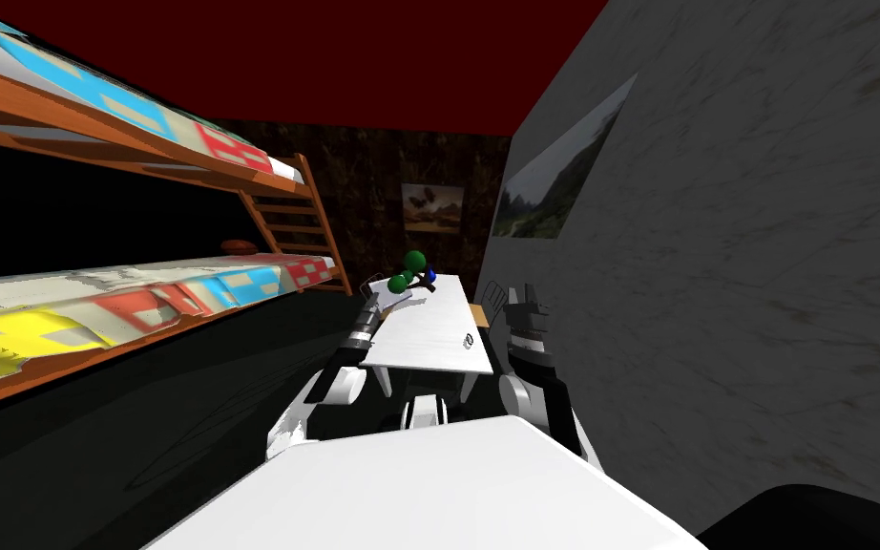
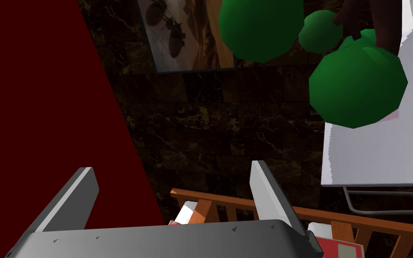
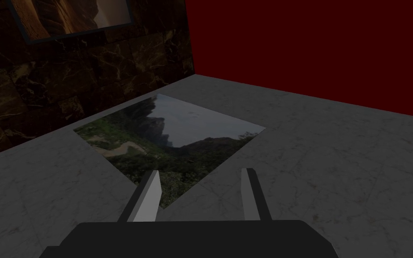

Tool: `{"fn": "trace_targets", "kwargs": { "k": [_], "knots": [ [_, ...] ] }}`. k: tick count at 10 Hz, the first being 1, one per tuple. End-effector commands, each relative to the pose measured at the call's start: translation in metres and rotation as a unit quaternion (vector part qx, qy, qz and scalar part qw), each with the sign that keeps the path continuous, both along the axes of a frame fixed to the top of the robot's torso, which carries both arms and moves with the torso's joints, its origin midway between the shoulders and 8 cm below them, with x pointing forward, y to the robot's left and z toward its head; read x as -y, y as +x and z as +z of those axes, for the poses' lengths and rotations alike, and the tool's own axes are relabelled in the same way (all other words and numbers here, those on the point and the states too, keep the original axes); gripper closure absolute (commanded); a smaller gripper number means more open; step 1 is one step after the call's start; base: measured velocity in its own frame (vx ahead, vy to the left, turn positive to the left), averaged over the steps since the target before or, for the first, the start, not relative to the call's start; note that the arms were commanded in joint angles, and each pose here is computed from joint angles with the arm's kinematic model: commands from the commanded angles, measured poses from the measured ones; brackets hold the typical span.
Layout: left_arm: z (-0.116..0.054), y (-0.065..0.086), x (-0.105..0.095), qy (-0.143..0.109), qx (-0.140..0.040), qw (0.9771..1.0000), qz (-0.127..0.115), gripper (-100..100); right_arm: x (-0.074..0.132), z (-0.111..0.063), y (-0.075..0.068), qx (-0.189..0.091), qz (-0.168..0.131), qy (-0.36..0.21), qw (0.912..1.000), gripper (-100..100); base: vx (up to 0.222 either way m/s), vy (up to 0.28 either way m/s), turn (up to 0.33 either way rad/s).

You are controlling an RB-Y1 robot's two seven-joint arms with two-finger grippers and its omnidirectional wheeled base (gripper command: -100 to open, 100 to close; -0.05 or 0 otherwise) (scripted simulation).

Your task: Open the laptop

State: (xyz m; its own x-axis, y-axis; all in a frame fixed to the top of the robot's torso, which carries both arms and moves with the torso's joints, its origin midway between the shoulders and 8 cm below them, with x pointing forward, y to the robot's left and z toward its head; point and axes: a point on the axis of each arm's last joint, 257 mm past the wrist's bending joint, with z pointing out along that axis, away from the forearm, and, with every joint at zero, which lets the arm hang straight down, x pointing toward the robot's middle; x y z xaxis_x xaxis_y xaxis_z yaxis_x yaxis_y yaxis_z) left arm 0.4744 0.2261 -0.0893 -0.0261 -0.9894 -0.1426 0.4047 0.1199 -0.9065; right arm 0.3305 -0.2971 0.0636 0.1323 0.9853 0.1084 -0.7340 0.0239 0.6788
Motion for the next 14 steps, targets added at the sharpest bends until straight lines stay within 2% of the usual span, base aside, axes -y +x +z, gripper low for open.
{"fn": "trace_targets", "kwargs": {
  "k": [1, 2, 3, 4, 5, 6, 7, 8, 9, 10, 12, 13, 14],
  "knots": [
    [-0.014, 0.023, 0.01, 0.001, -0.02, 0.9997, -0.012, -100, 0.0, 0.0, 0.0, 0.0, 0.0, 0.0, 1.0, 0, 0.012, 0.097, -0.086],
    [-0.019, 0.025, 0.01, 0.002, -0.024, 0.9996, -0.011, -100, 0.0, 0.0, 0.0, 0.0, 0.0, 0.0, 1.0, 0, 0.005, 0.083, -0.035],
    [-0.024, 0.037, 0.016, 0.002, -0.032, 0.9993, -0.018, -100, 0.0, 0.0, 0.0, 0.0, 0.0, 0.0, 1.0, 0, 0.01, 0.08, -0.043],
    [-0.027, 0.037, 0.016, 0.002, -0.036, 0.9992, -0.017, -100, 0.0, 0.0, 0.0, 0.0, 0.0, 0.0, 1.0, 0, 0.012, 0.066, -0.029],
    [-0.031, 0.048, 0.023, 0.003, -0.043, 0.9988, -0.024, -100, 0.0, 0.0, 0.0, 0.0, 0.0, 0.0, 1.0, 0, 0.006, 0.074, -0.04],
    [-0.036, 0.05, 0.023, 0.004, -0.048, 0.9986, -0.023, -100, 0.0, 0.0, 0.0, 0.0, 0.0, 0.0, 1.0, 0, -0.002, 0.066, -0.041],
    [-0.036, 0.059, 0.03, 0.004, -0.051, 0.9982, -0.029, -100, 0.0, 0.0, 0.0, 0.0, 0.0, 0.0, 1.0, 0, 0.005, 0.077, -0.06],
    [-0.045, 0.062, 0.03, 0.005, -0.06, 0.9978, -0.029, -100, 0.0, 0.0, 0.0, 0.0, 0.0, 0.0, 1.0, 0, 0.004, 0.074, -0.029],
    [-0.047, 0.073, 0.037, 0.007, -0.067, 0.9971, -0.035, -100, 0.0, 0.0, 0.0, 0.0, 0.0, 0.0, 1.0, 0, 0.005, 0.093, -0.048],
    [-0.053, 0.074, 0.037, 0.008, -0.072, 0.9968, -0.034, -100, 0.0, 0.0, 0.0, 0.0, 0.0, 0.0, 1.0, 0, 0.005, 0.076, -0.034],
    [-0.062, 0.095, 0.051, 0.014, -0.09, 0.9948, -0.045, -100, 0.0, 0.0, 0.0, 0.0, 0.0, 0.0, 1.0, 0, 0.017, 0.101, -0.074],
    [-0.07, 0.097, 0.05, 0.015, -0.099, 0.994, -0.045, -100, 0.0, 0.0, 0.0, 0.0, 0.0, 0.0, 1.0, 0, 0.009, 0.1, -0.036],
    [-0.067, 0.107, 0.058, 0.019, -0.101, 0.9934, -0.051, -100, 0.0, 0.0, 0.0, 0.0, 0.0, 0.0, 1.0, 0, 0.005, 0.093, -0.036]
  ]
}}
